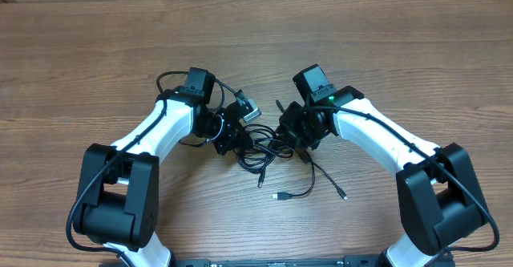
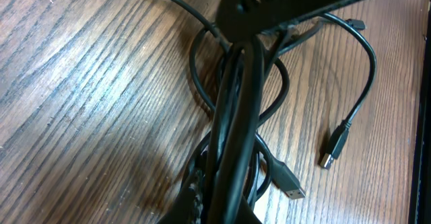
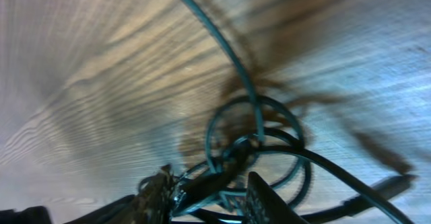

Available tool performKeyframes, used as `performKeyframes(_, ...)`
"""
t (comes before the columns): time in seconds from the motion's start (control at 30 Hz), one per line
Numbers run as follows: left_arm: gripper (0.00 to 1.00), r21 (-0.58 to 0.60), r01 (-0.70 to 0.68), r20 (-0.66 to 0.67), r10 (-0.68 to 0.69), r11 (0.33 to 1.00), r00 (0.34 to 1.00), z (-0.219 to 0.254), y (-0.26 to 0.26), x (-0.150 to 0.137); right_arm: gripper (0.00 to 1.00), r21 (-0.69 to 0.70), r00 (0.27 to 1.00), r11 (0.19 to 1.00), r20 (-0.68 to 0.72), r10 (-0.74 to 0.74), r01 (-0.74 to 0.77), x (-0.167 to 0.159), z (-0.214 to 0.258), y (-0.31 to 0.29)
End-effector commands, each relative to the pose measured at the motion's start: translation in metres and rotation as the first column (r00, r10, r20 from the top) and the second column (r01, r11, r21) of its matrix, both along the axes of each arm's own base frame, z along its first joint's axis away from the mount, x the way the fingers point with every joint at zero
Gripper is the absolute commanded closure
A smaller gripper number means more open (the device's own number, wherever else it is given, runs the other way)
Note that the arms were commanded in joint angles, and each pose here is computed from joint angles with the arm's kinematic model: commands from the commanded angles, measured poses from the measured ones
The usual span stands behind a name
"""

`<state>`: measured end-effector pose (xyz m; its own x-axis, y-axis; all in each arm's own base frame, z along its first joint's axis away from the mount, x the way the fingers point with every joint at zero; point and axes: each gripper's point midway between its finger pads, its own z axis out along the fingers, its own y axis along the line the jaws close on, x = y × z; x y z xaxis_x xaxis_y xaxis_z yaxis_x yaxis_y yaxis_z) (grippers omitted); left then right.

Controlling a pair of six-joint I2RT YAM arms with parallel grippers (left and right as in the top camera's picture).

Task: Untangle cables

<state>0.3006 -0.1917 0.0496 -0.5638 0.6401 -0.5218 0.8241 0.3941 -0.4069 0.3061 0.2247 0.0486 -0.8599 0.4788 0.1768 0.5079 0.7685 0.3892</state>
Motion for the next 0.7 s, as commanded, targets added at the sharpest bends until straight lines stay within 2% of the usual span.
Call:
performKeyframes(0.0,0.96,-0.051,0.002,0.047,0.001,0.999,0.999,0.019,-0.008,0.008,0.66,-0.022,1.000,1.000,-0.024,0.016,-0.016,-0.009,-0.004,0.001)
performKeyframes(0.2,0.96,-0.053,-0.006,0.048,0.009,0.999,0.999,0.020,-0.008,0.009,0.68,-0.016,0.999,0.999,-0.032,0.028,-0.028,-0.020,-0.003,0.018)
performKeyframes(0.43,0.96,-0.053,-0.008,0.046,0.010,0.999,0.999,0.020,-0.008,0.009,0.74,0.033,0.996,0.997,0.056,0.066,-0.068,-0.012,0.003,0.044)
performKeyframes(0.57,0.96,-0.053,-0.009,0.045,0.011,0.999,0.999,0.020,-0.008,0.009,0.75,-0.006,0.995,0.998,0.075,0.061,-0.060,-0.010,0.001,0.041)
performKeyframes(0.67,0.96,-0.054,-0.008,0.045,0.011,0.999,0.999,0.020,-0.008,0.009,0.81,-0.022,0.995,0.998,0.078,0.056,-0.055,-0.009,-0.001,0.038)
